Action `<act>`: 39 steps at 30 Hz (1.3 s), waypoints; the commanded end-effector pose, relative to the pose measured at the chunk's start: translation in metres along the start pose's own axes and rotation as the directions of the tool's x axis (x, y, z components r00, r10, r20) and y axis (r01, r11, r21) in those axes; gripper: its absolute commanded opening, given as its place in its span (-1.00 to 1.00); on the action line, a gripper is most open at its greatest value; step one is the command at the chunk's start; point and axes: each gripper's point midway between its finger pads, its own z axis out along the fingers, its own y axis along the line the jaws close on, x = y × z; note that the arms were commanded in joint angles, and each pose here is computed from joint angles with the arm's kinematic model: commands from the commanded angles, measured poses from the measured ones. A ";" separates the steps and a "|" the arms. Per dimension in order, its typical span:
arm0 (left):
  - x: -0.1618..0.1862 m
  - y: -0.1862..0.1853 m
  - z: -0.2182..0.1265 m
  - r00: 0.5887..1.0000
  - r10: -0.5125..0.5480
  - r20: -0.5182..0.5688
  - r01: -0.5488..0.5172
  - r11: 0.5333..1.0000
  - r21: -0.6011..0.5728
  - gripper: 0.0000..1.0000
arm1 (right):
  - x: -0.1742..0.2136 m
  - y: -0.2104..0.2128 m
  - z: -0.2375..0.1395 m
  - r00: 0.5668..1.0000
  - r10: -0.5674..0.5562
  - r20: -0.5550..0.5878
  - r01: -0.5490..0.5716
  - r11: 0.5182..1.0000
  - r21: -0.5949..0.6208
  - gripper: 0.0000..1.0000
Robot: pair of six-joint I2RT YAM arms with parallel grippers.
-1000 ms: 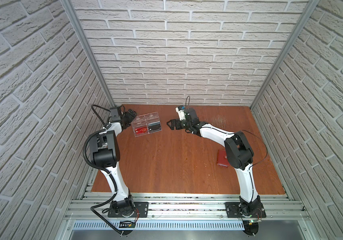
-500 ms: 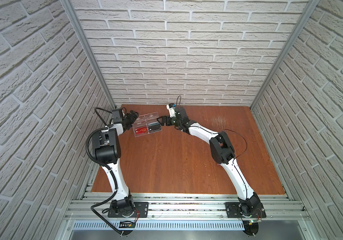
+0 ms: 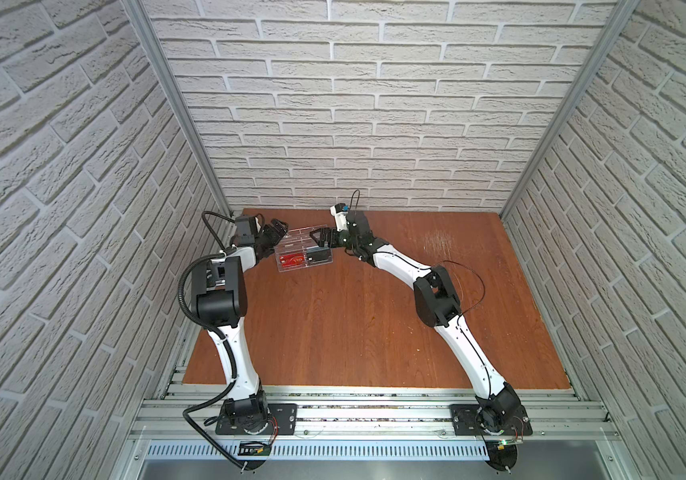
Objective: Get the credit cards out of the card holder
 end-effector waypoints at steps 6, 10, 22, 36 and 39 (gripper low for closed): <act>0.032 -0.033 0.008 0.998 0.042 -0.044 -0.039 0.997 0.072 0.96 | 0.004 0.001 -0.017 1.000 0.002 -0.018 -0.001 1.000 0.019 0.99; 0.047 -0.046 0.006 0.997 0.055 -0.062 -0.049 0.995 0.082 0.96 | 0.002 0.002 -0.034 1.000 0.000 -0.013 0.000 1.000 0.023 0.99; 0.101 -0.077 -0.007 0.992 0.061 -0.113 -0.048 0.992 0.114 0.97 | 0.010 0.007 -0.090 1.000 -0.001 -0.031 0.003 0.998 0.060 0.99; 0.147 -0.081 -0.020 0.984 0.045 -0.174 -0.027 0.994 0.106 0.96 | 0.052 -0.015 -0.143 0.992 0.011 -0.126 0.012 0.983 0.184 0.99; 0.152 -0.084 -0.023 0.983 0.048 -0.179 -0.028 0.993 0.111 0.96 | 0.058 -0.020 -0.151 0.991 0.016 -0.135 0.011 0.980 0.198 0.99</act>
